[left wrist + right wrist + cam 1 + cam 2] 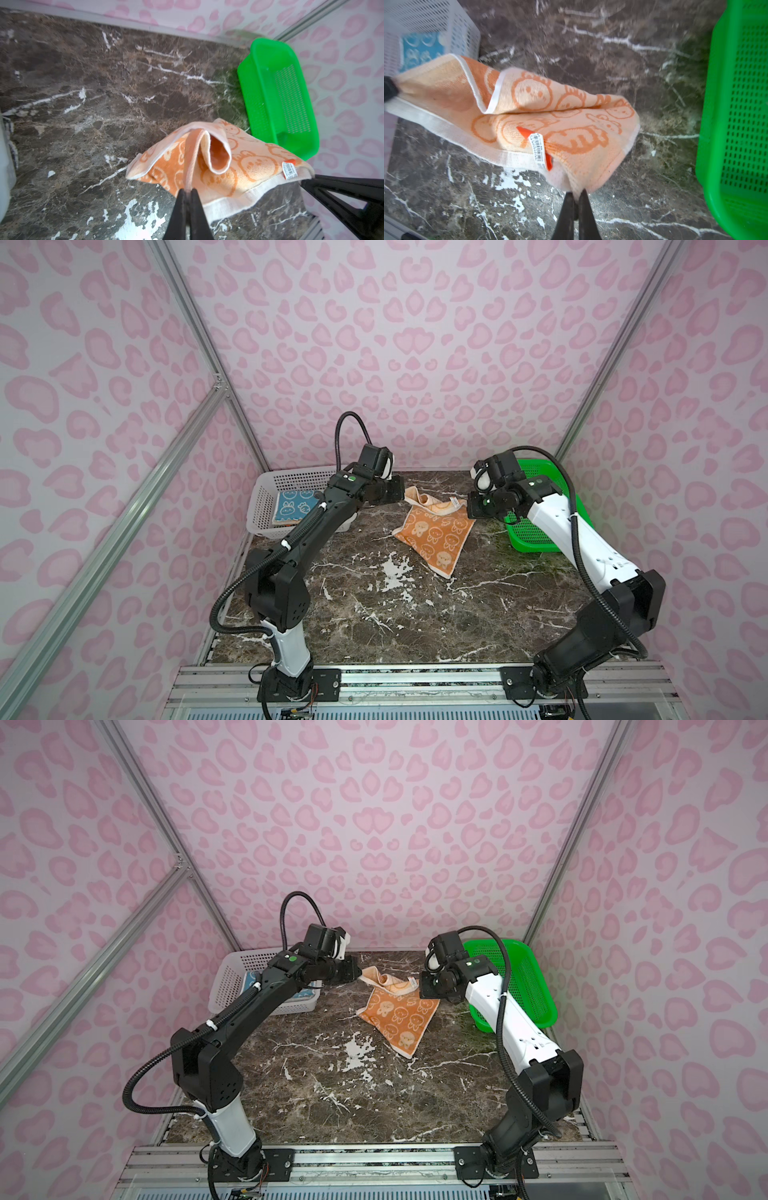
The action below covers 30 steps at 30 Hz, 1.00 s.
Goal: Fold and stack the towels
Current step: 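Lift the orange towel high with both grippers to spread it open, then lay the spread orange towel flat on the table with both grippers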
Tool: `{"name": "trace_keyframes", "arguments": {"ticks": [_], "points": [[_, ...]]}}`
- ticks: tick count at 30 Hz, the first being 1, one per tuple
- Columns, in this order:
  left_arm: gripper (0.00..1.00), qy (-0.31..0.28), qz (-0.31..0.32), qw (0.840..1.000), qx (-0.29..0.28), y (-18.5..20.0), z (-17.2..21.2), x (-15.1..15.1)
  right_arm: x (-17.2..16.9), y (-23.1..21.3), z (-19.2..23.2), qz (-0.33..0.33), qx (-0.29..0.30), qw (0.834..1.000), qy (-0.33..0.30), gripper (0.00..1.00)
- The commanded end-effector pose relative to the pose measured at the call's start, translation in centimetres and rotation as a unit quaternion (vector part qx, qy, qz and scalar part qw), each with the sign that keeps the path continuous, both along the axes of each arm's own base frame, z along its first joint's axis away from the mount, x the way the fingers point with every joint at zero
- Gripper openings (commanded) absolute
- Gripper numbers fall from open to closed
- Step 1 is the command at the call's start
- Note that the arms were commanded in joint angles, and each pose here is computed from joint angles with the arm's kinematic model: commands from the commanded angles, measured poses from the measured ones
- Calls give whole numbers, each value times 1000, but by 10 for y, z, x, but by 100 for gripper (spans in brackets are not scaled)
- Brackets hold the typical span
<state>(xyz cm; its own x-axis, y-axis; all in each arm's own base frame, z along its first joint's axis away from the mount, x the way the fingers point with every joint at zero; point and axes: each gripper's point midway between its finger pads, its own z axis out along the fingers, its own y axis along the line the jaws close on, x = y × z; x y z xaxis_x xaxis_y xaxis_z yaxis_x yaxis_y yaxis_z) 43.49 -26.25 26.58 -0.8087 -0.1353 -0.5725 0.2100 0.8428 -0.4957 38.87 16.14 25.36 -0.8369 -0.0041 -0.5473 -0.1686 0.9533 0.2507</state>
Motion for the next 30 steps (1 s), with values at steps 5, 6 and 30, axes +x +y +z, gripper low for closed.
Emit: {"name": "trace_keyframes", "arguments": {"ticks": [5, 6, 30], "points": [[3, -53, 44, 996, -54, 25, 87, 12, 27, -1, 89, -14, 36, 995, -93, 0], [3, -65, 47, 995, -55, 29, 98, 12, 28, 0, 102, -10, 40, 994, -104, 0], [2, -184, 77, 965, -167, 103, 248, -162, -119, 16, 266, 138, 162, 930, -301, 0]]}}
